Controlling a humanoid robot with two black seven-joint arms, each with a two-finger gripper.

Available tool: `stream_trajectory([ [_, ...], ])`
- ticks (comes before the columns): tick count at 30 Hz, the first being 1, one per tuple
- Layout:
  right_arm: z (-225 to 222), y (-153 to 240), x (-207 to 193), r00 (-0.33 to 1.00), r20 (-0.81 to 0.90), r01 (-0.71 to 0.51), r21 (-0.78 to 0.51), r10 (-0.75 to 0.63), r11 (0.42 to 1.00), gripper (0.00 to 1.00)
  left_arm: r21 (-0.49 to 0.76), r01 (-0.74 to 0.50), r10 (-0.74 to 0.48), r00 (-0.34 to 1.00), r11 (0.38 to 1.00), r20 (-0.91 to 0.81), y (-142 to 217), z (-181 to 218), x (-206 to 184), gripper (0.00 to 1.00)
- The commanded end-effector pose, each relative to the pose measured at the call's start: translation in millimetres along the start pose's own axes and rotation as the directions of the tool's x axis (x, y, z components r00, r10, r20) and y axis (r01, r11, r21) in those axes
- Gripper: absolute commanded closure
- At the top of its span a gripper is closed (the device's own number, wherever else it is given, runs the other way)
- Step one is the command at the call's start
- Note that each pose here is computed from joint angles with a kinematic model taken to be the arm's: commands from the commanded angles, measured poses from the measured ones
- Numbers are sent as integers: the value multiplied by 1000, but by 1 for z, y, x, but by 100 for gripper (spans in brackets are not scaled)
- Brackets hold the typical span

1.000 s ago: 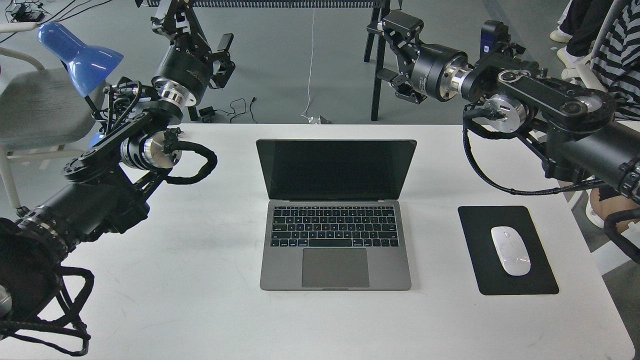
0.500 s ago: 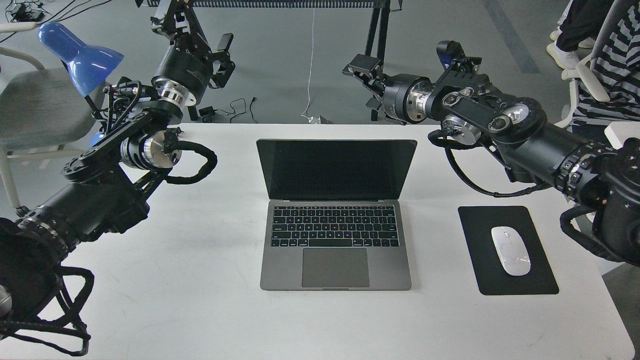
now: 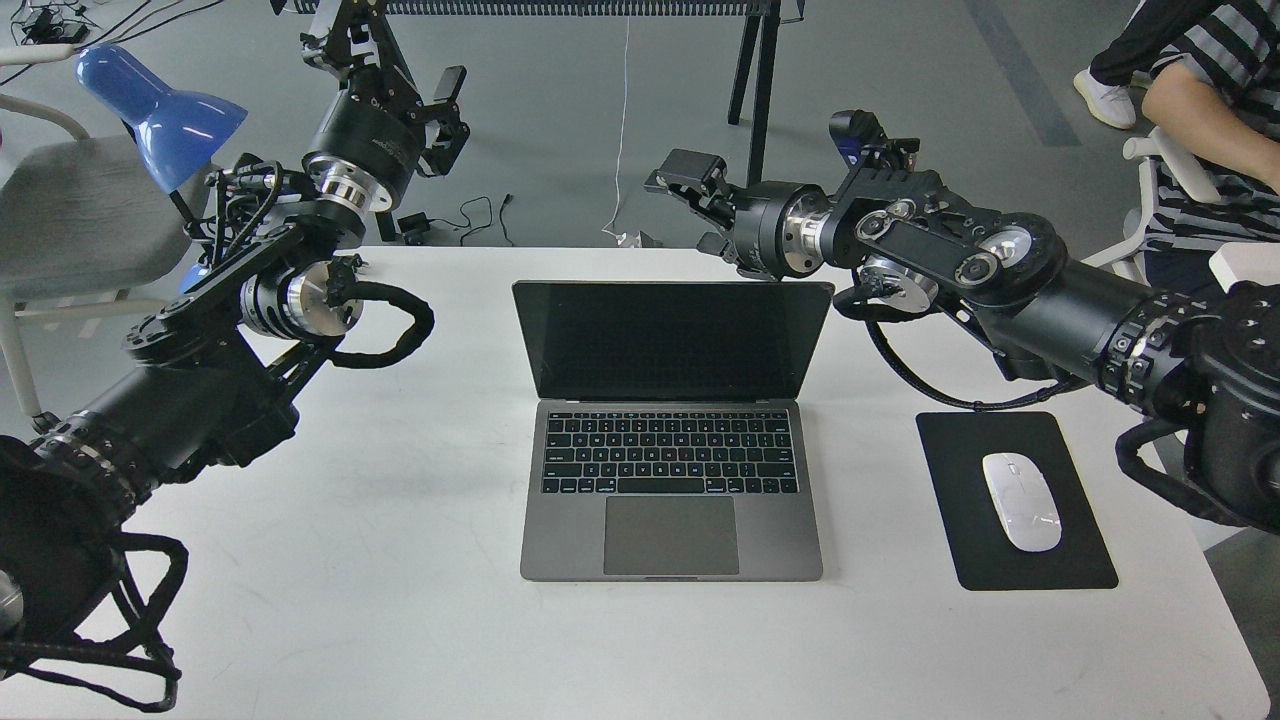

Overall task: Close notebook with right arm
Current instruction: 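Raise the right gripper and move it over the laptop screen's top edge, then push the laptop screen down toward the keyboard with the right gripper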

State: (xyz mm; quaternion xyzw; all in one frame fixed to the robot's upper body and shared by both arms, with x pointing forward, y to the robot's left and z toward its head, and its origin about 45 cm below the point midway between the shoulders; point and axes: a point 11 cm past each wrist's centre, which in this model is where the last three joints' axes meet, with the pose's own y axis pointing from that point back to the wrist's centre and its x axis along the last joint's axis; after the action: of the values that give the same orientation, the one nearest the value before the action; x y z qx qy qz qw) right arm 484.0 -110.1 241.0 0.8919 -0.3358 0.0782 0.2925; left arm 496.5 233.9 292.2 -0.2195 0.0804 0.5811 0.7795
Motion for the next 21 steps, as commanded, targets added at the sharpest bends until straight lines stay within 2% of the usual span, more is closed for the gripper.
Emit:
stream_trajectory([
  [1, 2, 3, -1, 1000, 0, 12, -1, -12, 1000, 0, 0, 1, -1, 1000, 1000, -1, 0, 0, 0, 0],
  [21, 6, 57, -32, 981, 36, 191, 47, -193, 980, 0, 0, 0, 0, 1000, 1000, 0, 0, 0, 0, 0],
])
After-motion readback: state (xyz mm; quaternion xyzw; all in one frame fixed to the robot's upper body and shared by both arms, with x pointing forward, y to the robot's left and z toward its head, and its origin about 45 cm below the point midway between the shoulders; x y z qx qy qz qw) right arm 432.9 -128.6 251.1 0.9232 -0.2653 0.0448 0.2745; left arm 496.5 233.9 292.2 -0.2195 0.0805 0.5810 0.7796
